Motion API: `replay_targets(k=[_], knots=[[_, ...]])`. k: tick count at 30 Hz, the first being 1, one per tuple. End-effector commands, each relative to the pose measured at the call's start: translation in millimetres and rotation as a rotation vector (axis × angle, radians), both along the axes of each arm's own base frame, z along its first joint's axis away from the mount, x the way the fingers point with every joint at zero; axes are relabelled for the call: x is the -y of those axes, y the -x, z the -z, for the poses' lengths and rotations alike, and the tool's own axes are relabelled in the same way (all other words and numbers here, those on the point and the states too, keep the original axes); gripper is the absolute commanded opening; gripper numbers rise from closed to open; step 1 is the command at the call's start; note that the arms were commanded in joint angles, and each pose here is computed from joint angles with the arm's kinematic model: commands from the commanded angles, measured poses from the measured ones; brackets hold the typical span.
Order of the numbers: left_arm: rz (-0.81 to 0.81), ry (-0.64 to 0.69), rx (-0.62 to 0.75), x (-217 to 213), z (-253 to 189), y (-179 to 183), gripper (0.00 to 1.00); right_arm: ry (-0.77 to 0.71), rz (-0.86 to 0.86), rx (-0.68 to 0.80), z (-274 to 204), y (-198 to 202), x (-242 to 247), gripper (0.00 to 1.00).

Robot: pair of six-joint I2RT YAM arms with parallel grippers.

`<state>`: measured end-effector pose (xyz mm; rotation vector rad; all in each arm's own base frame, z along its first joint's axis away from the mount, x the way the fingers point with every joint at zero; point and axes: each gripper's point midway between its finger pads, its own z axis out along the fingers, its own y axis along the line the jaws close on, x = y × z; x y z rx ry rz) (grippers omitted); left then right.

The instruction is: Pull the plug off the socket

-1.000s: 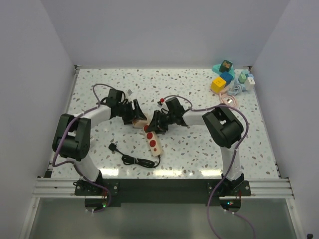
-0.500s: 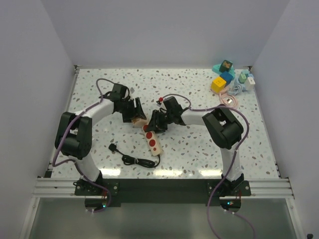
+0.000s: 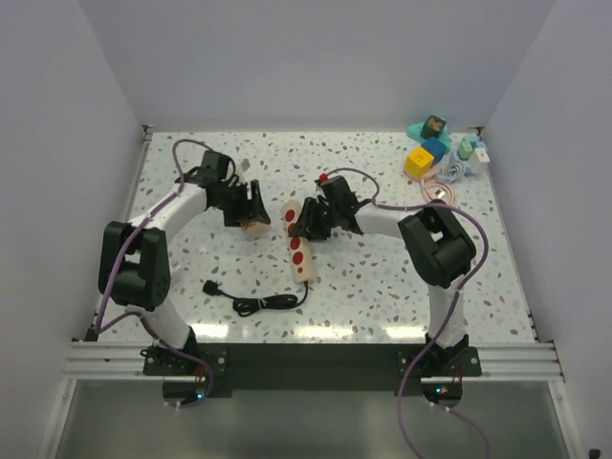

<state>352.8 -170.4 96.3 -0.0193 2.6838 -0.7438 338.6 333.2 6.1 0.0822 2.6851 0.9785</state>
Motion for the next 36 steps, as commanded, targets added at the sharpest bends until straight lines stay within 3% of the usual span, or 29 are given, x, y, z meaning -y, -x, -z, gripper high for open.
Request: replay_targets(k=[1,6,12,19,21,22,23,24,26,27,29,31,34,36], knots=[[-0.118,0.017,0.101,-64.4,-14.4,-11.8,0.0,0.658,0.022,-0.316,116.0,92.9,152.5,0.0],[-0.233,-0.004,0.17,-120.7,-16.9,-28.6,0.0,0.612,-0.016,-0.285,100.8,90.4,144.0,0.0],[-0.47,-0.083,0.008,-181.1,28.8,-4.8,0.0,0.554,-0.049,-0.274,90.4,88.6,132.3,0.0],[-0.684,-0.154,-0.01,-237.5,42.7,20.8,0.0,0.447,-0.095,-0.257,79.1,85.8,112.0,0.0],[-0.728,-0.189,-0.009,-246.3,41.8,24.8,0.06,0.419,-0.118,-0.247,74.4,83.5,105.9,0.0],[-0.753,-0.214,-0.012,-252.6,42.7,28.1,0.14,0.408,-0.132,-0.24,71.5,81.0,102.1,0.0],[-0.761,-0.212,-0.009,-253.4,40.6,28.6,0.15,0.392,-0.137,-0.237,68.9,79.1,98.3,0.0],[-0.787,-0.235,-0.007,-258.3,38.3,31.3,0.33,0.389,-0.157,-0.241,68.8,80.0,97.5,0.0],[-0.807,-0.253,-0.01,-261.5,35.7,36.1,0.49,0.358,-0.189,-0.238,63.8,76.3,89.1,0.0],[-0.825,-0.265,-0.001,-263.8,32.2,38.0,0.63,0.36,-0.215,-0.241,64.5,77.6,88.8,0.0],[-0.836,-0.276,-0.002,-265.0,29.7,41.7,0.8,0.34,-0.248,-0.231,59.8,73.1,81.2,0.0],[-0.837,-0.272,0.007,-263.1,26.0,44.8,0.86,0.329,-0.282,-0.224,56.6,68.9,74.6,0.01],[-0.826,-0.254,0.019,-258.1,19.5,47.6,0.94,0.309,-0.347,-0.205,49.7,62.7,62.5,0.15],[-0.806,-0.239,0.047,-253.9,10.9,47.1,1.0,0.301,-0.394,-0.21,45.0,63.9,58.6,0.35]])
